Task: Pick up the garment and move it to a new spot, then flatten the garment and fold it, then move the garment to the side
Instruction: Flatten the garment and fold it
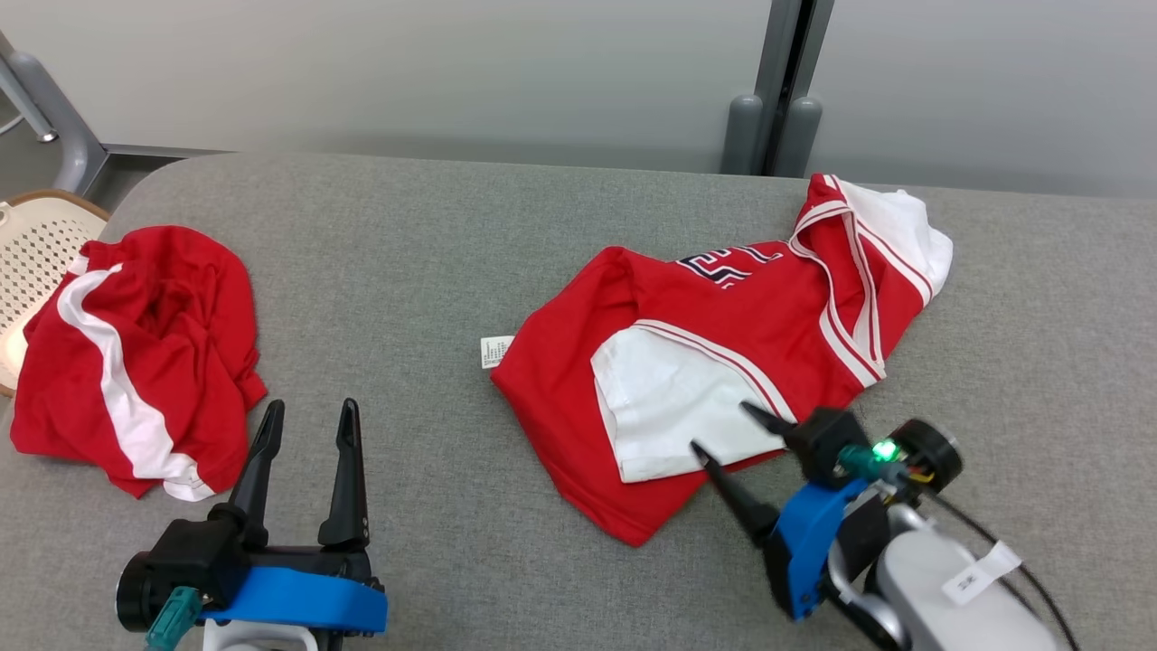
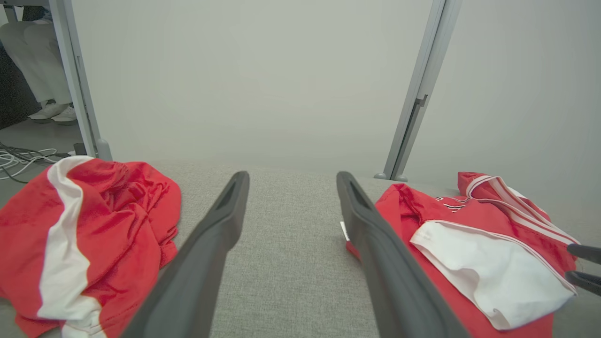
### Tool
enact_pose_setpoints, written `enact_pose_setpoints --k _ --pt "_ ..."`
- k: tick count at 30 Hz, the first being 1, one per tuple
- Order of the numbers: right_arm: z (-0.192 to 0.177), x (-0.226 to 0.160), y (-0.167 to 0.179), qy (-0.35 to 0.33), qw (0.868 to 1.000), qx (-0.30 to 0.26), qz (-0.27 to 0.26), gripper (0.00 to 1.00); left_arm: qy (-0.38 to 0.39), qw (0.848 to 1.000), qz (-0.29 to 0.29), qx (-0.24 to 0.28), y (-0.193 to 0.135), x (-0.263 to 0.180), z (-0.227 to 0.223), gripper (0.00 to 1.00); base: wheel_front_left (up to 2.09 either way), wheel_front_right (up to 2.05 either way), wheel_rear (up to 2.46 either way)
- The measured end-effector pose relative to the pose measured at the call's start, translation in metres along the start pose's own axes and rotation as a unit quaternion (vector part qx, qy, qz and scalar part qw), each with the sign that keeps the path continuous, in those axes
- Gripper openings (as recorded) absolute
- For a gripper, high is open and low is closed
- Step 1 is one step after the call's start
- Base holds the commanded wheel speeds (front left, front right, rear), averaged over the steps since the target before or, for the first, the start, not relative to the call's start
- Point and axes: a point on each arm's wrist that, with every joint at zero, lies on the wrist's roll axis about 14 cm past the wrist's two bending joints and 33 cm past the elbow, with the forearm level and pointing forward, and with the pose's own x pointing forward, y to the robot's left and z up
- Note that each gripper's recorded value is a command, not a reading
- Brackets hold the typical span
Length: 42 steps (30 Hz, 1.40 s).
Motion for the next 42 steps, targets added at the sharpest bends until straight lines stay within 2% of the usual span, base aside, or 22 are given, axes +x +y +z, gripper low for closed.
enact_pose_setpoints --k 3,12,18,28,29,30,31,32,33,34,38,42 --pt "-0.007 -0.001 0.025 0.011 1.000 0.007 0.028 1.00 0.000 1.000 0.002 -0.002 0.001 -0.001 0.000 1.00 0.00 0.00 0.00" --pt "-0.030 0.010 0.057 0.072 0.994 -0.028 0.074 1.00 0.003 1.000 0.012 -0.002 0.008 -0.008 -0.001 1.00 0.00 0.00 0.00" --pt "-0.035 0.023 0.051 0.083 0.992 -0.058 0.071 1.00 0.005 1.000 0.023 -0.002 0.014 -0.013 -0.002 1.00 0.00 0.00 0.00" --pt "-0.031 0.036 0.043 0.082 0.993 -0.063 0.053 1.00 0.005 1.000 0.030 -0.001 0.019 -0.017 -0.001 1.00 0.00 0.00 0.00" --pt "-0.031 0.037 0.043 0.083 0.993 -0.060 0.053 0.95 0.005 1.000 0.031 -0.001 0.019 -0.017 -0.001 1.00 0.00 0.00 0.00" --pt "-0.031 0.038 0.042 0.084 0.993 -0.060 0.051 0.65 0.004 1.000 0.031 -0.001 0.019 -0.017 -0.001 1.00 0.00 0.00 0.00" --pt "-0.030 0.039 0.041 0.085 0.993 -0.062 0.050 0.59 0.004 1.000 0.030 -0.002 0.018 -0.017 -0.001 1.00 0.00 0.00 0.00" --pt "-0.029 0.040 0.040 0.085 0.993 -0.061 0.048 0.23 0.004 1.000 0.030 -0.002 0.018 -0.017 -0.001 1.00 0.00 0.00 0.00" --pt "-0.029 0.041 0.039 0.087 0.993 -0.061 0.046 0.08 0.004 1.000 0.029 -0.003 0.018 -0.016 -0.001 1.00 0.00 0.00 0.00" --pt "-0.029 0.041 0.038 0.089 0.993 -0.061 0.045 0.00 0.004 1.000 0.029 -0.003 0.017 -0.016 -0.001 1.00 0.00 0.00 0.00" --pt "-0.031 0.043 0.036 0.098 0.993 -0.055 0.041 0.00 0.003 1.000 0.029 -0.004 0.017 -0.015 0.000 1.00 0.00 0.00 0.00" --pt "-0.011 0.045 0.027 0.055 0.998 -0.031 0.027 0.00 -0.001 1.000 0.029 -0.005 0.017 -0.014 0.002 1.00 0.00 0.00 0.00"
